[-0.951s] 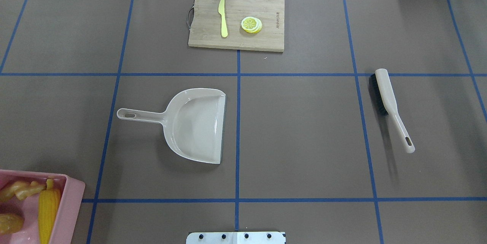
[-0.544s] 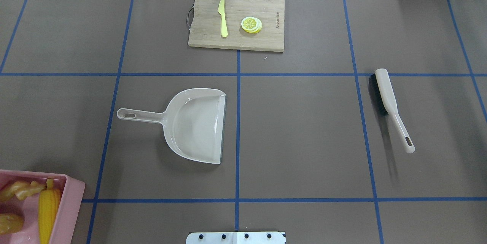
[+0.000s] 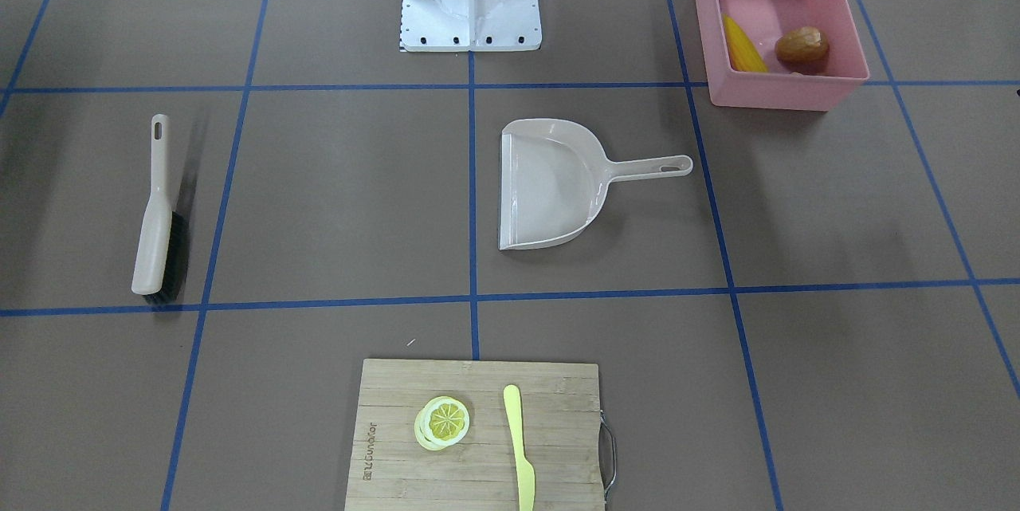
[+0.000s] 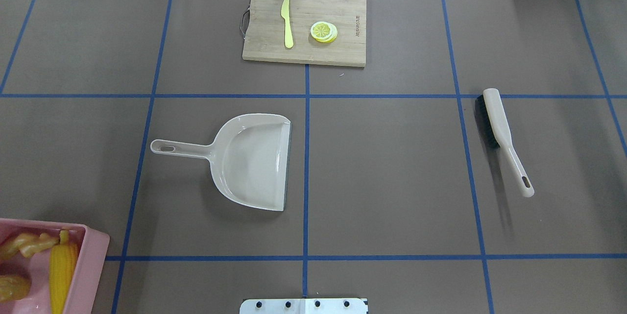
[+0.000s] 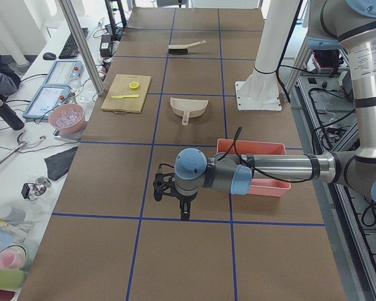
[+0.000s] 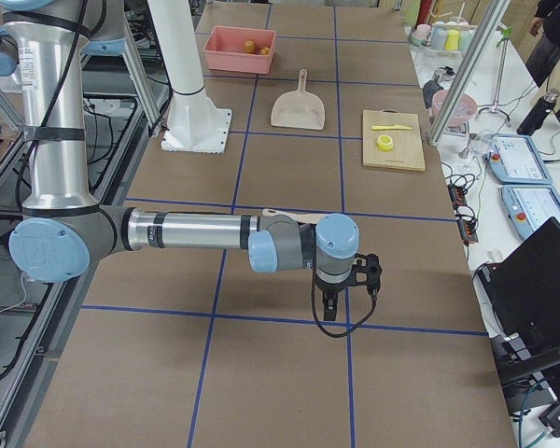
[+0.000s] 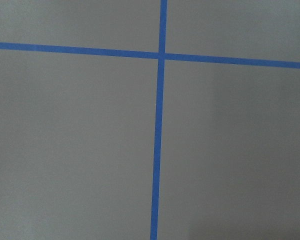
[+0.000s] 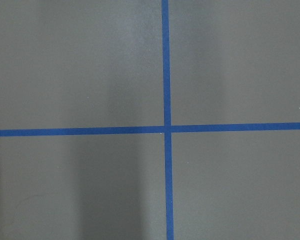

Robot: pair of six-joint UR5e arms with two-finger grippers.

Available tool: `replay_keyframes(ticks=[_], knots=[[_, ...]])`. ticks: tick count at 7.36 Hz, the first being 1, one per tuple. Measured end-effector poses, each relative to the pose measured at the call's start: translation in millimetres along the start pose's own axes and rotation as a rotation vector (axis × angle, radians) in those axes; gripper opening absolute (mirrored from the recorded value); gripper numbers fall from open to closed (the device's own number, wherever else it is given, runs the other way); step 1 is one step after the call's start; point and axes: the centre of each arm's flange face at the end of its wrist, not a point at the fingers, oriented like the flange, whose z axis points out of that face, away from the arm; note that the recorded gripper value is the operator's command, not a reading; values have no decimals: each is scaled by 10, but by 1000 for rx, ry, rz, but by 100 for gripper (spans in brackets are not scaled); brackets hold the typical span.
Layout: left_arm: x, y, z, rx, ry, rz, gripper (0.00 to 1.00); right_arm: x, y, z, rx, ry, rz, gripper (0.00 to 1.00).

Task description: Sweep and dump trash into bin

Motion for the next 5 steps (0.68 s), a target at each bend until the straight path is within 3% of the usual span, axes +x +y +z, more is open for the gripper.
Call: replay_keyframes(ticks=[5], knots=[[54, -60, -47, 2, -2, 0, 98, -6, -6, 1, 1, 3, -1, 100]])
